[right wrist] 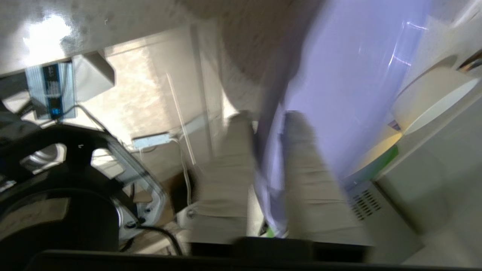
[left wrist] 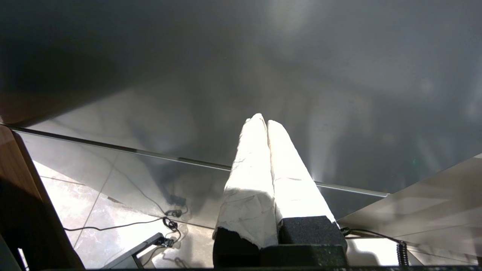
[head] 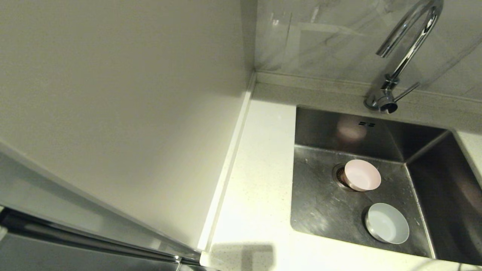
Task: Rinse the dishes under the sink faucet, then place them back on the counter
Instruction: Put a bowl back to the table from the sink
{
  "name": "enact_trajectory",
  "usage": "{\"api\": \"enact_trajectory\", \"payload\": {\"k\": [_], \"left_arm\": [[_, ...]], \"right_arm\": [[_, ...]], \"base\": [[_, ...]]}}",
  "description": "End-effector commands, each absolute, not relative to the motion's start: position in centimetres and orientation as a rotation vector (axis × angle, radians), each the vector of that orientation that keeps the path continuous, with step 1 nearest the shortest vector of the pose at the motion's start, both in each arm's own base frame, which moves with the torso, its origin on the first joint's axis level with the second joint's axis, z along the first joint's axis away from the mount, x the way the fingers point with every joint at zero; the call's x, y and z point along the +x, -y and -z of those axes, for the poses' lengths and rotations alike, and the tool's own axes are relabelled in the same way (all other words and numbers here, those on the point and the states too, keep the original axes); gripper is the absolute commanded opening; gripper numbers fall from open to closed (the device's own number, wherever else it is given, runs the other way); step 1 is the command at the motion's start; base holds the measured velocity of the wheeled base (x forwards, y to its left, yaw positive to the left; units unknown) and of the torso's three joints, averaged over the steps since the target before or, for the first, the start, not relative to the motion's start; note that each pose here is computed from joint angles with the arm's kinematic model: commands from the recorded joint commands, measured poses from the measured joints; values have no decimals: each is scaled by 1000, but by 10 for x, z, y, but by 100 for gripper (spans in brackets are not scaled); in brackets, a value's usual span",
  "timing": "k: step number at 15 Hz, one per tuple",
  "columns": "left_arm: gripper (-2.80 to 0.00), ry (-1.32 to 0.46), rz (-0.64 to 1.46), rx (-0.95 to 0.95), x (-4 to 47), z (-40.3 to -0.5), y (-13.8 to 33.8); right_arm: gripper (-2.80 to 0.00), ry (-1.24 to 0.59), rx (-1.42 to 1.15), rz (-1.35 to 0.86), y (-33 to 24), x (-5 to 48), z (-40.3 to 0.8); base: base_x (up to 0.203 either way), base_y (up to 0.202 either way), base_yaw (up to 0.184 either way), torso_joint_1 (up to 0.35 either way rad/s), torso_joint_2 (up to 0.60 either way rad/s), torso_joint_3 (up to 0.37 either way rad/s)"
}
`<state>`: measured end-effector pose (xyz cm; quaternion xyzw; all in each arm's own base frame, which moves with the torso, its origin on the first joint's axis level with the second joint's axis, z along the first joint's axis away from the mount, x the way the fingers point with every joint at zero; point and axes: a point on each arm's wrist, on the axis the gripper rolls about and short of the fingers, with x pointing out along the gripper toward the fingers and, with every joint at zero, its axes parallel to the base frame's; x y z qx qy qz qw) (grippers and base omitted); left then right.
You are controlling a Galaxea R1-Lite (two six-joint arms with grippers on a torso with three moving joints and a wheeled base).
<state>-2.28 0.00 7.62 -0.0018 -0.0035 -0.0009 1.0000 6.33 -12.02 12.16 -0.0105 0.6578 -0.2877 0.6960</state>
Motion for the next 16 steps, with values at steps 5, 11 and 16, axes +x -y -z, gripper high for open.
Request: {"api": "enact_trajectory", "payload": {"k": [5,11,16], "left_arm": [[-280,4,2,-5,-23,-75,0],[-280,5,2,-5,-23,-75,0],[-280,4,2,-5,-23,-75,0]], "right_arm": [[0,-1465,-33,629,125,67,-119],[0,-1373,-55,624,128,71,-122],[0,-930,-132,330,96,76,-151]], "base": [[0,0,0,0,0,0],[0,0,0,0,0,0],[0,0,0,0,0,0]]}}
